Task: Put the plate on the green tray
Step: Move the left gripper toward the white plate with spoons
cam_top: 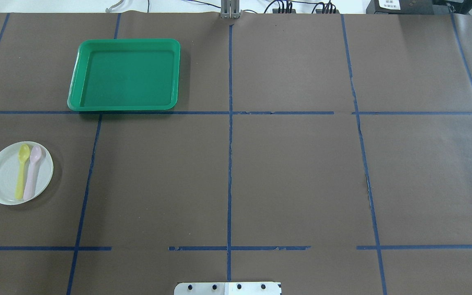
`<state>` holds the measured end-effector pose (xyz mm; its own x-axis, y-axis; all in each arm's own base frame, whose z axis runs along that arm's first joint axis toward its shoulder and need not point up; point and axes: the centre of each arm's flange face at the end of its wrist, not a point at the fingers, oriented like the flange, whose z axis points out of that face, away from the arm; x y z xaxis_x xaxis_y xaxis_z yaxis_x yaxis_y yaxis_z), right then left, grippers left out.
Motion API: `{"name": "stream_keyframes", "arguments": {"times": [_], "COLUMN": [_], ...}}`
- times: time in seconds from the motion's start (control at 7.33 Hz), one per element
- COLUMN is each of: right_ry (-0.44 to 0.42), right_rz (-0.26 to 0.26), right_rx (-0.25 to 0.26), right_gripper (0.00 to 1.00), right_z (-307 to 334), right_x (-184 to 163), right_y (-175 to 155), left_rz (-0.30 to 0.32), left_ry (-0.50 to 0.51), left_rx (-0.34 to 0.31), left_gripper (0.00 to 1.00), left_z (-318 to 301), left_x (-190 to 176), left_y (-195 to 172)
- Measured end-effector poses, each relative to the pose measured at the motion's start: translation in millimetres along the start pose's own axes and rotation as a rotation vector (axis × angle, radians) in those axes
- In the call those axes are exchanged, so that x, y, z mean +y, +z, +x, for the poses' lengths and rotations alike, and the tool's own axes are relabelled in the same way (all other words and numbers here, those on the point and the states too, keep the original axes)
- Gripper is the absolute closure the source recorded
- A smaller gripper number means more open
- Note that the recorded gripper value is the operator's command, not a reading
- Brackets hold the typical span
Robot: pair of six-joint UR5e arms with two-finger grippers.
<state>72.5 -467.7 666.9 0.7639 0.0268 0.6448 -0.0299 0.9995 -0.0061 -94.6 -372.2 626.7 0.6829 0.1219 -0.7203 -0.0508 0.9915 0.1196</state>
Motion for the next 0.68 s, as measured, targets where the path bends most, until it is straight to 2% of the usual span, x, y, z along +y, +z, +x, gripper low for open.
{"name": "stream_keyframes", "arguments": {"times": [0.41, 0.68], "right_ry": [0.000, 0.000], "right_rz": [0.000, 0.000], "right_rx": [0.000, 0.000], "right_gripper": [0.00, 0.00], "right_z": [0, 0], "right_x": [0, 0], "right_y": [0, 0], "left_rz": [0.008, 0.042], "left_ry": [0.010, 0.076], "left_rx": [0.007, 0.007], "left_gripper": [0.00, 0.00], "left_z": [4, 20], "left_x": [-6, -26], "left_y": [-2, -10]}}
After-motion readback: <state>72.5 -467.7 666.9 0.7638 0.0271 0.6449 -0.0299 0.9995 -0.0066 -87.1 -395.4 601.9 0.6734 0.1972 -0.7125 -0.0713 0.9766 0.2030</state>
